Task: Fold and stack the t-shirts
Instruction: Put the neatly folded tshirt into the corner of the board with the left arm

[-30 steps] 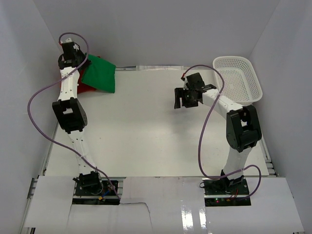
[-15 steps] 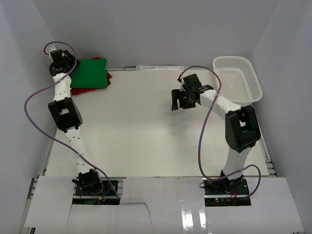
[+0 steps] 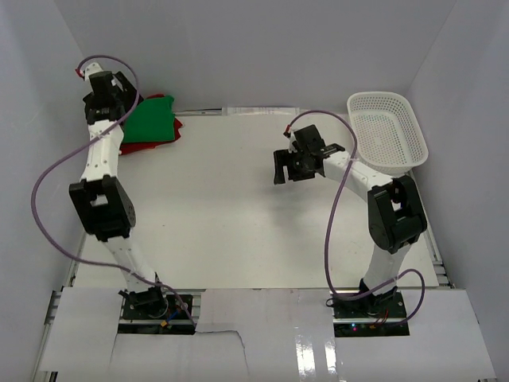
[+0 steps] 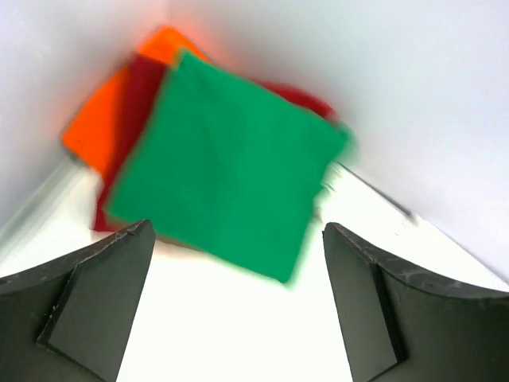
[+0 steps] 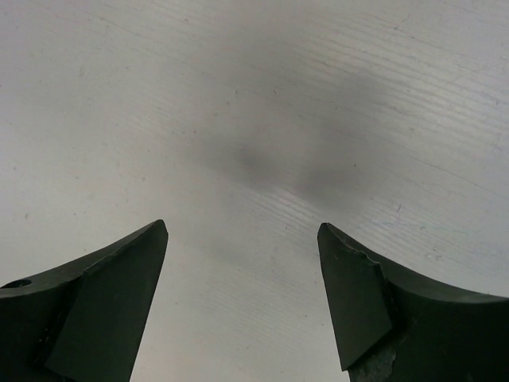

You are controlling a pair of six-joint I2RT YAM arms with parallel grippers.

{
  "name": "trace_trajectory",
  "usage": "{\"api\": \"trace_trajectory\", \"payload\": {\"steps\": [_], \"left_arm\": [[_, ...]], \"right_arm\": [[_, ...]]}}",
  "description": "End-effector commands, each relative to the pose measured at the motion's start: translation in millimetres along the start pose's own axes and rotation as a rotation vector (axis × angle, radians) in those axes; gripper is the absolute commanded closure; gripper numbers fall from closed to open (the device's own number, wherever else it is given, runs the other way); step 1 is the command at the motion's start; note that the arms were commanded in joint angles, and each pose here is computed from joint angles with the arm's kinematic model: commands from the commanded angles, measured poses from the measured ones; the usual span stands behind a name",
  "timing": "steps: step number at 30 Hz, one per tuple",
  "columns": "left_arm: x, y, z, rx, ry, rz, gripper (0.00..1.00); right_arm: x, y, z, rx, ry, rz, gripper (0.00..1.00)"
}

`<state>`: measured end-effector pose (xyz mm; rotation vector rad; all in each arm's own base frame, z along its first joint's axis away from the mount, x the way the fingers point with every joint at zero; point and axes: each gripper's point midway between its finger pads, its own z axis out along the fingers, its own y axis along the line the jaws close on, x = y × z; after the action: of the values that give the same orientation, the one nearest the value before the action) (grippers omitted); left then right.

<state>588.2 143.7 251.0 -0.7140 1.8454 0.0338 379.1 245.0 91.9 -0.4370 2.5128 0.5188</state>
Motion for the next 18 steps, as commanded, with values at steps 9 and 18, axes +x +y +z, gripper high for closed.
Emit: {"api": "trace_trajectory", "payload": {"steps": [9, 18], "left_arm": [[64, 20, -225, 0.185, -0.039, -0.019, 0.02], [93, 27, -246, 0.235, 0.01, -0.003, 0.02]], "right_arm": [[-32, 23, -73, -0.057, -0.29, -0.069, 0.16], [-28, 30, -90, -0.091, -0.32, -0.07, 0.16]]}}
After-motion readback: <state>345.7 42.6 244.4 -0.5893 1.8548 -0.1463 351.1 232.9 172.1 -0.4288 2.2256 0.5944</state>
